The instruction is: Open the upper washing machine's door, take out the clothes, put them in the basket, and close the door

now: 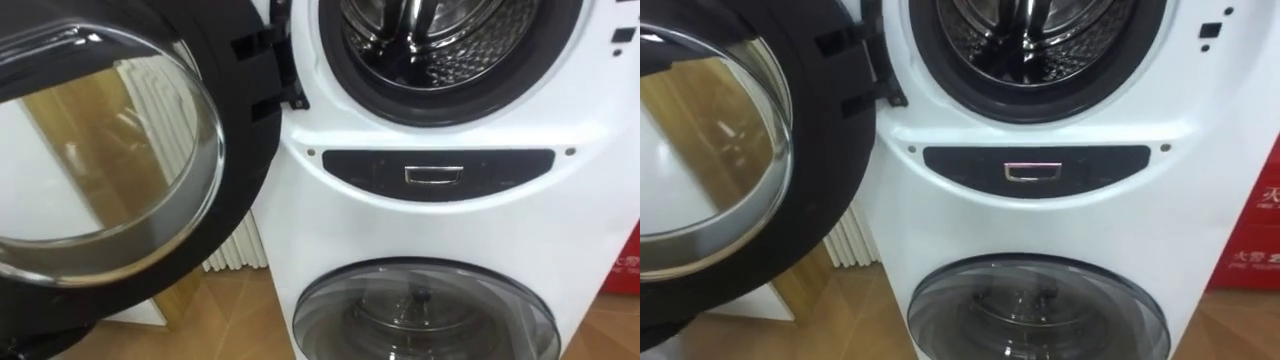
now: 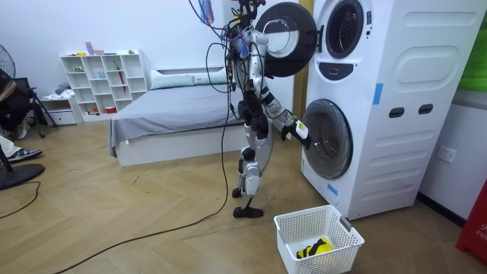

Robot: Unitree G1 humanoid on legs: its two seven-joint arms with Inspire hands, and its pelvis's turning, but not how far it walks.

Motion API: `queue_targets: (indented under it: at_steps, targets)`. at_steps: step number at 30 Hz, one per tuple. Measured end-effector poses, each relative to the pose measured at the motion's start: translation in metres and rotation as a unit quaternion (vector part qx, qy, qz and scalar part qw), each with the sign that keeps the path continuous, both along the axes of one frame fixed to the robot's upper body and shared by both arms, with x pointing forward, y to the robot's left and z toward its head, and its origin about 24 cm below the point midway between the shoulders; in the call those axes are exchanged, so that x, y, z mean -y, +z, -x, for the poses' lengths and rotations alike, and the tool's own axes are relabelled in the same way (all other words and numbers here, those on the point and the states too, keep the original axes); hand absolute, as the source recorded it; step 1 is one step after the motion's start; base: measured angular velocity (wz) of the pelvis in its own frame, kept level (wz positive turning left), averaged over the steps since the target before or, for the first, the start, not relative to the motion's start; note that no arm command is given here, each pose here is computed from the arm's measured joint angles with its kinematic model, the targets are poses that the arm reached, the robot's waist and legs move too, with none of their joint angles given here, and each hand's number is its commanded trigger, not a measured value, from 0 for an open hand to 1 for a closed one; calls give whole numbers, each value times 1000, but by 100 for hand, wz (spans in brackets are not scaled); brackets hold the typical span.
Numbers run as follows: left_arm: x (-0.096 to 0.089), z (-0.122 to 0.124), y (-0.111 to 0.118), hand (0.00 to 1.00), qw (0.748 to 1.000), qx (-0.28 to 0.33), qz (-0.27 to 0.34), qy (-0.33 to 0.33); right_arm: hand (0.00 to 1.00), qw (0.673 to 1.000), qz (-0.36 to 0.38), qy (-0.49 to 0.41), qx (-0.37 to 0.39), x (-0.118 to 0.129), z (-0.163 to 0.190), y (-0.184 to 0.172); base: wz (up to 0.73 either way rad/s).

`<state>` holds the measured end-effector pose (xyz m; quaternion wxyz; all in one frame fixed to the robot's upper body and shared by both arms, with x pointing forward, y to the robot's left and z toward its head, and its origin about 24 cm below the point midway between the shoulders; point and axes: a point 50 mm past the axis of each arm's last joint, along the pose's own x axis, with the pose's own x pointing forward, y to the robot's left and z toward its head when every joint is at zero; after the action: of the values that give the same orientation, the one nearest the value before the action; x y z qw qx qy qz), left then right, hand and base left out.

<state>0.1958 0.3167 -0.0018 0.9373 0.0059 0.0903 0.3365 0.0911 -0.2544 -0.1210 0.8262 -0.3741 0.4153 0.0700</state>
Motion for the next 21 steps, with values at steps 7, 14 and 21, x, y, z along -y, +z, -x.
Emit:
queue_targets:
  at_steps: [7, 14, 21]
  targets:
    - [7, -8, 7, 0, 998, -18, -39, -37, 0, 1000, -12, 10, 9, -4, -9, 3, 19]
    - [11, -13, 14, 0, 995, -28, -75, -63, 0, 999, -28, 17, -13, -7, -11, -2, 7]
    - [24, -19, 17, 0, 991, -30, -83, -100, 0, 998, -42, 28, -30, -10, -13, -4, 5]
